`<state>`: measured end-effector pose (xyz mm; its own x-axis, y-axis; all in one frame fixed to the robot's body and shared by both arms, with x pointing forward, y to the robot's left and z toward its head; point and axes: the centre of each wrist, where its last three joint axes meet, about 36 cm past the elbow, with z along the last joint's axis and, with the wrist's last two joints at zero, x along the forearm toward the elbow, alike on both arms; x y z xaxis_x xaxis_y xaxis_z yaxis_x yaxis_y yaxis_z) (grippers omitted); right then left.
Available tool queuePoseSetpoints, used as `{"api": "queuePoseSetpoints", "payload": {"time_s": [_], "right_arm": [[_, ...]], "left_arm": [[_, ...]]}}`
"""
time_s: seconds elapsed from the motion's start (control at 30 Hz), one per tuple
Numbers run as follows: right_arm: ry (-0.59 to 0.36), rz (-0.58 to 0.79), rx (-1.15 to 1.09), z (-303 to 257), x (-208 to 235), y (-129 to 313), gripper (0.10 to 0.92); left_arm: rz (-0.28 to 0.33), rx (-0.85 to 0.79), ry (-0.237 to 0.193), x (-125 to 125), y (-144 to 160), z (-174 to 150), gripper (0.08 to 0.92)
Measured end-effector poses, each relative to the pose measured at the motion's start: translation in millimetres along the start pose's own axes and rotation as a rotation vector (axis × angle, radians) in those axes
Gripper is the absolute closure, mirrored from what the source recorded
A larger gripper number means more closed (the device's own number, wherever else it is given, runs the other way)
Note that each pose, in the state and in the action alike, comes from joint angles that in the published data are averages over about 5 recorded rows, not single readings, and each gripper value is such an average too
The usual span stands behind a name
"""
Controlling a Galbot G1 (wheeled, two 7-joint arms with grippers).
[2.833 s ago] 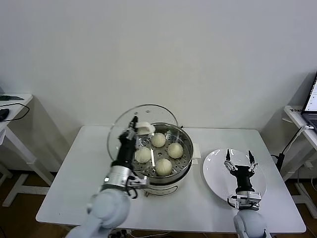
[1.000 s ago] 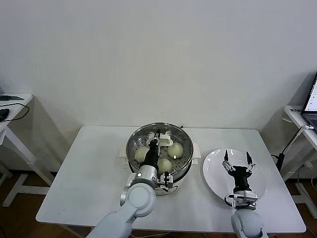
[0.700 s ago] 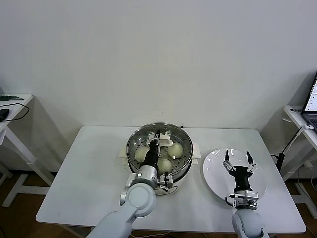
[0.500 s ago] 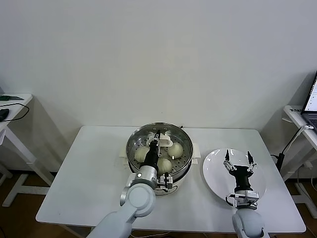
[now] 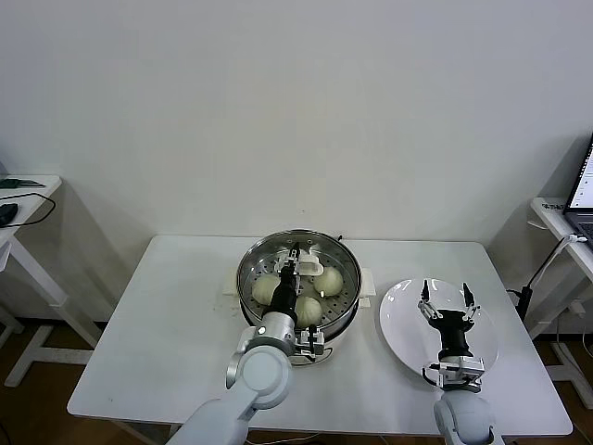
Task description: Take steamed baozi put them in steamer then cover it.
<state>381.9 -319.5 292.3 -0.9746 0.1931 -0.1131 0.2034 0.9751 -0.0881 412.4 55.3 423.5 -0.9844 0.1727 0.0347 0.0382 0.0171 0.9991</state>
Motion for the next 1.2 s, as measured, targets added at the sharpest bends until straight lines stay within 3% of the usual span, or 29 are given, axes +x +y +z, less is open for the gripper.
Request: {"api": "queuePoseSetpoints", "payload": {"time_s": [0.2,0.5,0.8,1.0,1.2], "right_arm": [[0.001,-0.002,-0.001,0,0,1,0.2],[-0.006,-0.007,0.0,-1,-3,4,0.2],[0.013,-0.005,0.02,-4,-3,7,0.2],[0.054,0.003,0.029,-7,0,5,0.2],[0.081,-0.004,0.005,-12,7,1,0.2]], "left_arm": [[-0.001,0.012,0.008,6,2,3,0.509],[0.012,0.048,0.008,28,10,12,0.449],[0.005,0.11,-0.012,64,31,24,0.208],[-0.007,0.231,-0.037,84,51,42,0.177],[-0.04,0.475,-0.053,85,58,80,0.177]]}}
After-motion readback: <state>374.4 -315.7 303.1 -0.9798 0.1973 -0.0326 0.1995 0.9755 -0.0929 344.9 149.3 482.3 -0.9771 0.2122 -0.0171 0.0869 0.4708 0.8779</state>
